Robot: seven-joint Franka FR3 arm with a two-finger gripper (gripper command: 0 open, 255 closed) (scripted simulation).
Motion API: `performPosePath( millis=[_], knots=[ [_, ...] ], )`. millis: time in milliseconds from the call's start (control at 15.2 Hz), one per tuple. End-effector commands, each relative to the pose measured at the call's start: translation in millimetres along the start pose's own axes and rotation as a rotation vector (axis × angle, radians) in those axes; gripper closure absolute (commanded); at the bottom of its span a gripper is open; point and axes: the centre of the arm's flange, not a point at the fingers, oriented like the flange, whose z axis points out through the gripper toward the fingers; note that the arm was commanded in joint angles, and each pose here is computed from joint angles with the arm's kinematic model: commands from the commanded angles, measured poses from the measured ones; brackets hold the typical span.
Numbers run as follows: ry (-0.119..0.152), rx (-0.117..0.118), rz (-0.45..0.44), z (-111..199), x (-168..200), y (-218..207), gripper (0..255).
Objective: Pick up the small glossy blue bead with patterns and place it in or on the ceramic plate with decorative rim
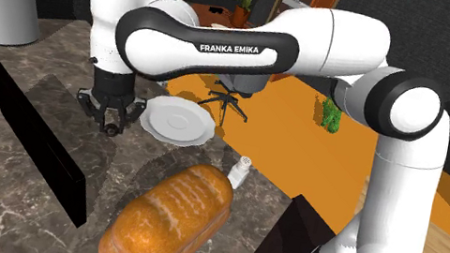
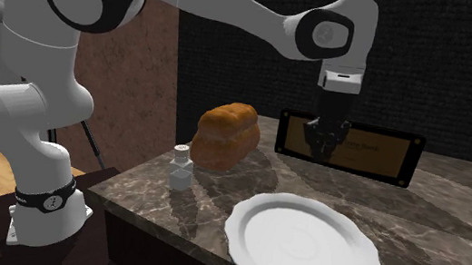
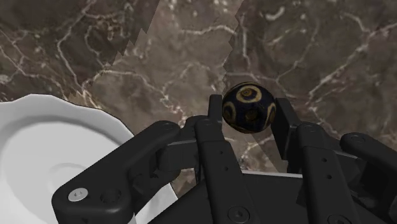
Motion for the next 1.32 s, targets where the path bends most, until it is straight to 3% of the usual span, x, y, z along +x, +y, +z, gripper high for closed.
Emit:
performPosePath(
  millis=[0, 264, 1254],
  knots=[
    [0.000, 0.000, 0.000, -10, -1, 1, 255],
    [0.000, 0.000, 0.000, -31, -1, 1, 255],
    [0.000, 0.000, 0.000, -40, 124, 154, 255]
  ],
)
